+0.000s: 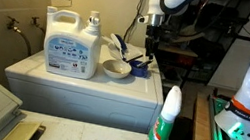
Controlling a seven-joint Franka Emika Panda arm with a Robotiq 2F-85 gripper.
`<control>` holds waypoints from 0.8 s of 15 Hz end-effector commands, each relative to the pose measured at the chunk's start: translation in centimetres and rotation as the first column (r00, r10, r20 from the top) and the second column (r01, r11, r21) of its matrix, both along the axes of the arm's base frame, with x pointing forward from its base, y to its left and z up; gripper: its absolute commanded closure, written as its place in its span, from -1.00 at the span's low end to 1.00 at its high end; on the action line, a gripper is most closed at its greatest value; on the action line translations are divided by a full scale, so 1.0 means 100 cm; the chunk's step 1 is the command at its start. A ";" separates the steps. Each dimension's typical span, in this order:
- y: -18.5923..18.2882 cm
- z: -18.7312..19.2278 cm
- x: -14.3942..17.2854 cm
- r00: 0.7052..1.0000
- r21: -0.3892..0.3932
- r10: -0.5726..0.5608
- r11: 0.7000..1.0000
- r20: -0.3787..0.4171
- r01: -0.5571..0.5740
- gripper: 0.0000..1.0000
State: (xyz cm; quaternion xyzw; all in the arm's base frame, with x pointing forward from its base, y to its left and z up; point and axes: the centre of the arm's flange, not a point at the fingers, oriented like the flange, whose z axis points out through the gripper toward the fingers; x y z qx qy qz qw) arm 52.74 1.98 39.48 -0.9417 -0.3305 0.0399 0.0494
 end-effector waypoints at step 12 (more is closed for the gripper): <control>-0.008 -0.020 0.022 0.997 -0.011 0.058 0.998 -0.049 -0.059 -0.14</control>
